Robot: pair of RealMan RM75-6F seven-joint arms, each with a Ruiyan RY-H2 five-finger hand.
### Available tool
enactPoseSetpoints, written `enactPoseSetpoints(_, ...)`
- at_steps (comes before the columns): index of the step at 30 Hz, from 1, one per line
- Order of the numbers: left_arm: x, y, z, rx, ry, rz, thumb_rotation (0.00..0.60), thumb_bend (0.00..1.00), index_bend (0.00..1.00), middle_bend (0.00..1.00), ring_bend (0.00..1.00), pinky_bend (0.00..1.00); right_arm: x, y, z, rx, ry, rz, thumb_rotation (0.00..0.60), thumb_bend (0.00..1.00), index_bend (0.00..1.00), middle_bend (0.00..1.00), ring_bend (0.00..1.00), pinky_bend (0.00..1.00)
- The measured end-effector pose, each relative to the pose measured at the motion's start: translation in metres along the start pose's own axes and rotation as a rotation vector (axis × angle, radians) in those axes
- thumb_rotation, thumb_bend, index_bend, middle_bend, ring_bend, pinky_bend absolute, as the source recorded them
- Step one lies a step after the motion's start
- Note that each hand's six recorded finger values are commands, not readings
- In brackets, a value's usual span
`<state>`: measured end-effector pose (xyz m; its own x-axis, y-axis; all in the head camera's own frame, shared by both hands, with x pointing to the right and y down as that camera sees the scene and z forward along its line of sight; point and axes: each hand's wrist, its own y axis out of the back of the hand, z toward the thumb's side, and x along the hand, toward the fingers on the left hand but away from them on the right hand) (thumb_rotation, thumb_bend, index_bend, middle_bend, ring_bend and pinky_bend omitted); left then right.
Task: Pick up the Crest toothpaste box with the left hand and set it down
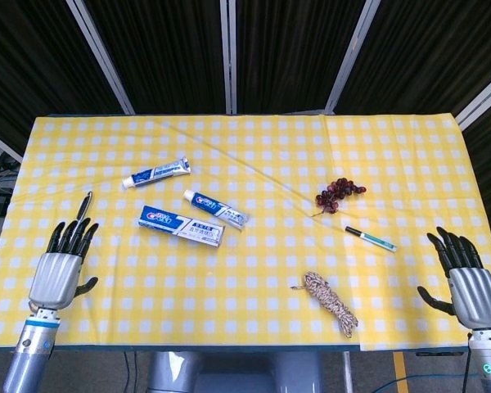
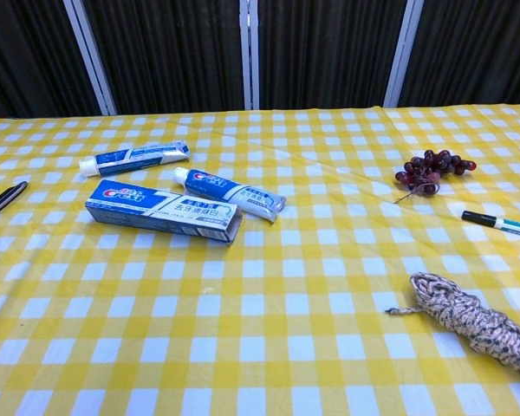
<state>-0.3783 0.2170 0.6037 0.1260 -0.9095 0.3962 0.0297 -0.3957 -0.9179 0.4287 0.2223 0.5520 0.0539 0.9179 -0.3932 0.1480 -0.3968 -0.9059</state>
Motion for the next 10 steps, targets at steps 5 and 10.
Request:
enactPoseSetpoints(5, -0.024, -0.002, -0.019, -0.002, 0.035, -0.004, 0.6, 0.02, 0.0, 0.0, 0.0, 0.0, 0.0, -0.004, 0.003, 0.018, 0.007, 0.004, 0.6, 0.12, 0.0, 0.0, 0.0, 0.0)
enactPoseSetpoints(10, -0.035, -0.004, -0.025, 0.005, 0.034, -0.042, 0.6, 0.02, 0.0, 0.0, 0.0, 0.0, 0.001, -0.006, 0.007, 0.026, 0.021, 0.002, 0.6, 0.12, 0.0, 0.0, 0.0, 0.0)
